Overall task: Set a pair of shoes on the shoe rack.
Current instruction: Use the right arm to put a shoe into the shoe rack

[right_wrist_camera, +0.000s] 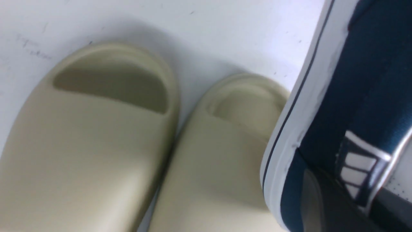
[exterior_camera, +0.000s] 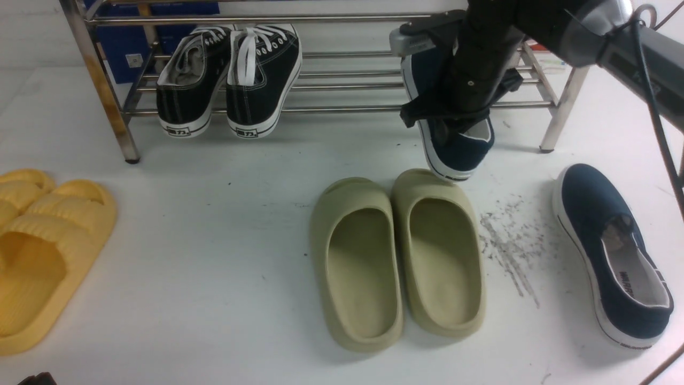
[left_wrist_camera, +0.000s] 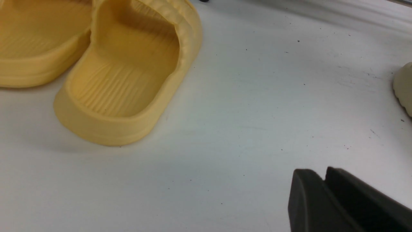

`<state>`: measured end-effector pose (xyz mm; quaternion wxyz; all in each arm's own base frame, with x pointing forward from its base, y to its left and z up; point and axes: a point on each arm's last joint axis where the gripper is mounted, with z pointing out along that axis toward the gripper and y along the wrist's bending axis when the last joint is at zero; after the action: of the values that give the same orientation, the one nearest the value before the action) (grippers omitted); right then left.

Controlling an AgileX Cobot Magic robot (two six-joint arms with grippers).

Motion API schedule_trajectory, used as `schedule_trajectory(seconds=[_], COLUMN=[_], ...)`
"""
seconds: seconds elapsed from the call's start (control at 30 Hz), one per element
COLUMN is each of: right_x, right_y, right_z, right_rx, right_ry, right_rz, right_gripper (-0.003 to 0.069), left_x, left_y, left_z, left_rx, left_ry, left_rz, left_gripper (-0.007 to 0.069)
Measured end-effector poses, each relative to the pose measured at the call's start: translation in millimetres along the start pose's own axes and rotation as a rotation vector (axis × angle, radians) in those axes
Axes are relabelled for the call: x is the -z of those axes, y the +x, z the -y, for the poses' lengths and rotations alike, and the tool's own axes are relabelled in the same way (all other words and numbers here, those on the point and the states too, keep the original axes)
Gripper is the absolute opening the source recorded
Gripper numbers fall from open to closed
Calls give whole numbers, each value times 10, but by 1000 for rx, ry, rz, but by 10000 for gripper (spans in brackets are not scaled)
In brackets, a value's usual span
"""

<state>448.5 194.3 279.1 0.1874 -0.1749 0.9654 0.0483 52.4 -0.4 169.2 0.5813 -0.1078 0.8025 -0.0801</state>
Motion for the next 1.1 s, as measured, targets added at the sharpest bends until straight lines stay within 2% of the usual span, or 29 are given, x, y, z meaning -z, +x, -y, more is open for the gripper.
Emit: schedule_trajectory(seconds=[0.23,1.1], right_x=[-93,-151], right_y=[-48,-166], right_z=[221,216], right_rx=[-67,12], right_ry=[-33,-52], right_rz=[6,132], right_gripper=[51,79], left_x=[0,0], left_y=[0,0], left_z=[0,0], left_rx=[0,0], left_ry=[0,0], left_rz=[0,0], left_gripper=[92,115])
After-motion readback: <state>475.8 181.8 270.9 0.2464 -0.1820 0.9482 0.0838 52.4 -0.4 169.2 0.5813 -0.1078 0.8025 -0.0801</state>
